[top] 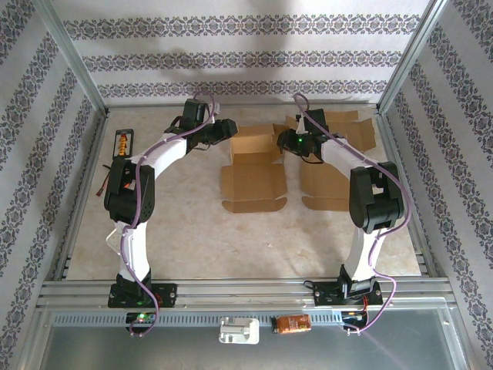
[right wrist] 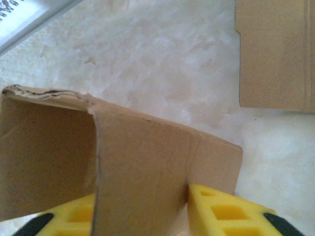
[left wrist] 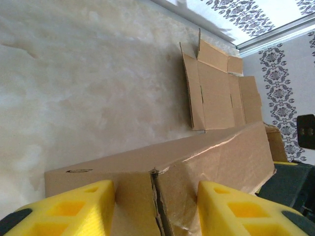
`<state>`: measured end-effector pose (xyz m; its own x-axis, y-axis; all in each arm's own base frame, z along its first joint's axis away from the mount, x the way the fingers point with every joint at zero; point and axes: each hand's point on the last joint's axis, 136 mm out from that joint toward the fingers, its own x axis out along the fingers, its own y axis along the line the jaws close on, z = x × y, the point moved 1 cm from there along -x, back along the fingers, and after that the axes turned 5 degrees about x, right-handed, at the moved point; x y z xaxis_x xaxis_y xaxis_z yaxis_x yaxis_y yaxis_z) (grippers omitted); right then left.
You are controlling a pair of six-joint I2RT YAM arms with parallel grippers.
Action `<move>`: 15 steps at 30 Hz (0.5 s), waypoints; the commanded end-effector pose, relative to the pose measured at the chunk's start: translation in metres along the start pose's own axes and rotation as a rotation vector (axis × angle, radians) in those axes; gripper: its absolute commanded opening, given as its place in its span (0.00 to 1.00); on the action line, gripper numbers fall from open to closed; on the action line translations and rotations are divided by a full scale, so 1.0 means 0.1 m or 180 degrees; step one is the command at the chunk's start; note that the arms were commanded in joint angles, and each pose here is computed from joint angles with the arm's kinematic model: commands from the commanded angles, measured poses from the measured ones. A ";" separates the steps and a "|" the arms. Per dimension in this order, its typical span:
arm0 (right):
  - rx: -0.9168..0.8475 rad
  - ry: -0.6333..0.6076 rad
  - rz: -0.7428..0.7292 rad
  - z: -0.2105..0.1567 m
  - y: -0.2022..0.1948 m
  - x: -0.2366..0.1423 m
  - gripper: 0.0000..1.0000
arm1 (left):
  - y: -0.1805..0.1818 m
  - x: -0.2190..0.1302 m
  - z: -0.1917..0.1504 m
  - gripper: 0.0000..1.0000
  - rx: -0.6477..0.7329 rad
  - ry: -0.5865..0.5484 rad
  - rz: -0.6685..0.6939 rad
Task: Fold the paper box
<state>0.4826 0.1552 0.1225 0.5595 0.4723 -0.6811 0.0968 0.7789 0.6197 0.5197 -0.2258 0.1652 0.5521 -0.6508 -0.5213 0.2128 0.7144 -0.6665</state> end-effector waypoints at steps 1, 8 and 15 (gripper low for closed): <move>0.0200 0.0009 0.0114 0.06 0.10 -0.07 0.25 | 0.04 0.11 -0.21 0.47 0.0059 0.0228 0.0078; 0.0175 0.0032 0.0116 0.02 0.15 -0.03 0.12 | -0.01 0.06 -0.15 0.47 0.0117 0.0159 0.0088; 0.0130 -0.0126 0.0278 0.15 0.42 -0.20 0.00 | -0.02 0.05 -0.12 0.47 0.0177 0.0130 0.0141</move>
<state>0.4827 0.1520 0.1228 0.5587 0.4553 -0.6932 0.1637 0.7588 0.6304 0.5205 -0.2262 0.1660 0.5578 -0.6422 -0.5258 0.2344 0.7295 -0.6425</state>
